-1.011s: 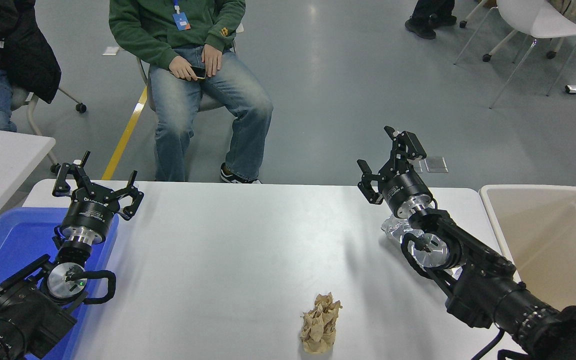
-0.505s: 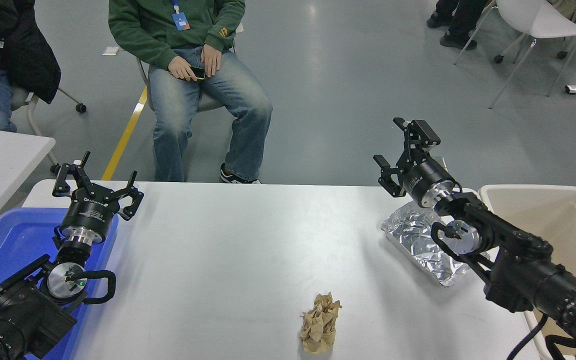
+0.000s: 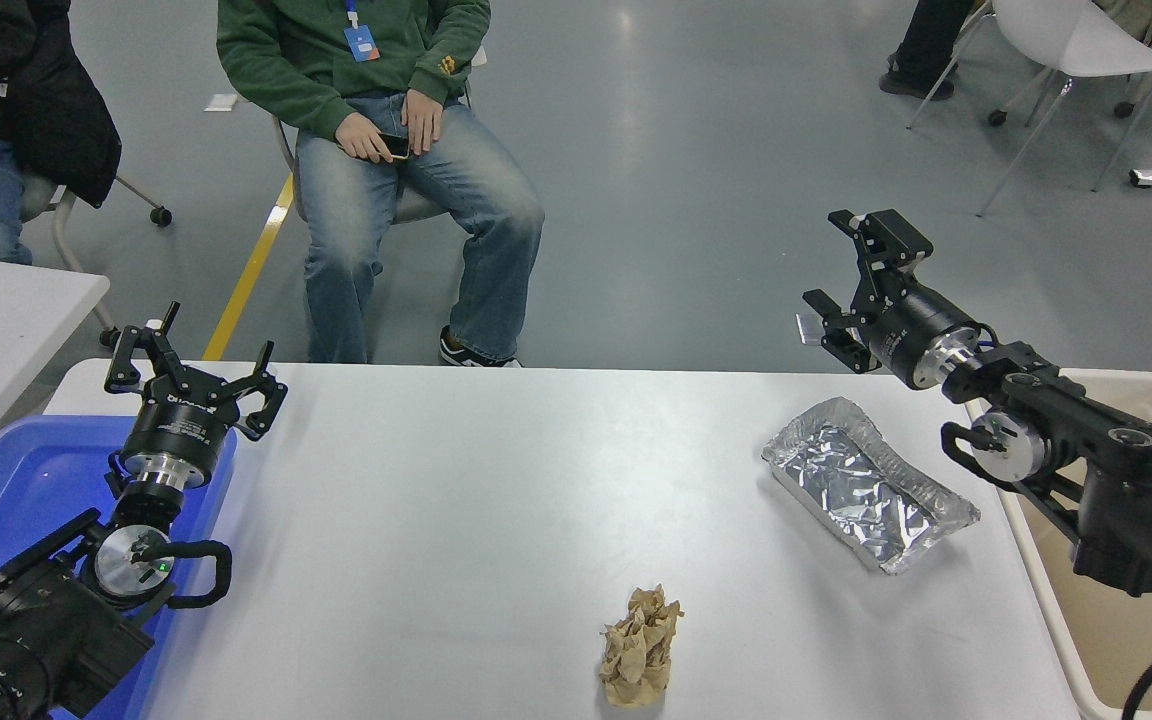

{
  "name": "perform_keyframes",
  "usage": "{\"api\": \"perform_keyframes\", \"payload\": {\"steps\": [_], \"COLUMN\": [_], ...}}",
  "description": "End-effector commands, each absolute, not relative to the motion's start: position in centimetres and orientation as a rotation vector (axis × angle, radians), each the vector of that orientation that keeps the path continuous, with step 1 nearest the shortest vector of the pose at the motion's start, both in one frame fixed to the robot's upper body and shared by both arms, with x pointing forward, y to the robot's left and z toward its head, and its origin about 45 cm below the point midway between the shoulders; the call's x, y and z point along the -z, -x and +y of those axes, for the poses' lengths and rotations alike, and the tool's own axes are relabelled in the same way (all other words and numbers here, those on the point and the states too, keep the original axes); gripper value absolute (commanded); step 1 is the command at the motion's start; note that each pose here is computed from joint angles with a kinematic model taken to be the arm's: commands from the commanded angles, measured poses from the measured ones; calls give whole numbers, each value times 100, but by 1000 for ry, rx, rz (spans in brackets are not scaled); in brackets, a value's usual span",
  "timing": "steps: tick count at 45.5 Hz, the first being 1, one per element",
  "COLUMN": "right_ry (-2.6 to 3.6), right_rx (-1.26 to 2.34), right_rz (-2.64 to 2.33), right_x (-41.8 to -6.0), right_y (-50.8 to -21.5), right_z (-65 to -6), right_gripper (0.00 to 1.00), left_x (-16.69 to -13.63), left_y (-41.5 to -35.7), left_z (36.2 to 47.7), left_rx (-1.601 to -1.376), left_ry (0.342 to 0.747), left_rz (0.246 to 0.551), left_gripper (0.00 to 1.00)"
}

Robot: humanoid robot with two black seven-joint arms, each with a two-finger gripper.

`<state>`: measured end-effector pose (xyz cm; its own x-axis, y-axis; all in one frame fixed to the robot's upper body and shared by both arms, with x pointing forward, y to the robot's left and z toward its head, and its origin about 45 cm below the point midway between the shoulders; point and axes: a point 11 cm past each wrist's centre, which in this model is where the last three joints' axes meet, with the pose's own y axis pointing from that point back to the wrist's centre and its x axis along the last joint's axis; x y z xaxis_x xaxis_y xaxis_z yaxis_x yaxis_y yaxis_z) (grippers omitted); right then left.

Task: Clean the table surface

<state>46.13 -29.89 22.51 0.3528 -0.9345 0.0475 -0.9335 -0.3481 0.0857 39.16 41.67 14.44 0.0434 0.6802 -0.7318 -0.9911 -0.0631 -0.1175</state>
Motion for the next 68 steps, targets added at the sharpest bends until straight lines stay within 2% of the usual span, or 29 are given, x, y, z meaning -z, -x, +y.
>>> {"api": "perform_keyframes", "payload": {"steps": [1,12,24,44,68], "right_ry": [-2414,-2329,-2243,-1930,-1801], "right_rx": [-94,-196,-206,-49,95], "right_rz": [-1569,-1447,-1293,-1093,-964], "right_x": [-2307,-2488,-2445,-2126,-1791], "right_y": [-4467,-4314,-4114,-3807,-3488], "right_z": [-3255,-3531,-3666,-3970,-3933], "right_gripper": [100,100,100,100,100], "left_x": [-1444,-1446,-1444,-1444,-1444], "left_y": [-3917,-3916,-3917,-3917,-3917], "left_z": [4163,4164,4163,4163,4163], "left_rx": [-1480,-1481,-1480,-1480,-1480], "left_ry": [751,752,751,751,751], "left_rz": [537,536,537,537,537], "left_gripper": [100,100,100,100,100]}}
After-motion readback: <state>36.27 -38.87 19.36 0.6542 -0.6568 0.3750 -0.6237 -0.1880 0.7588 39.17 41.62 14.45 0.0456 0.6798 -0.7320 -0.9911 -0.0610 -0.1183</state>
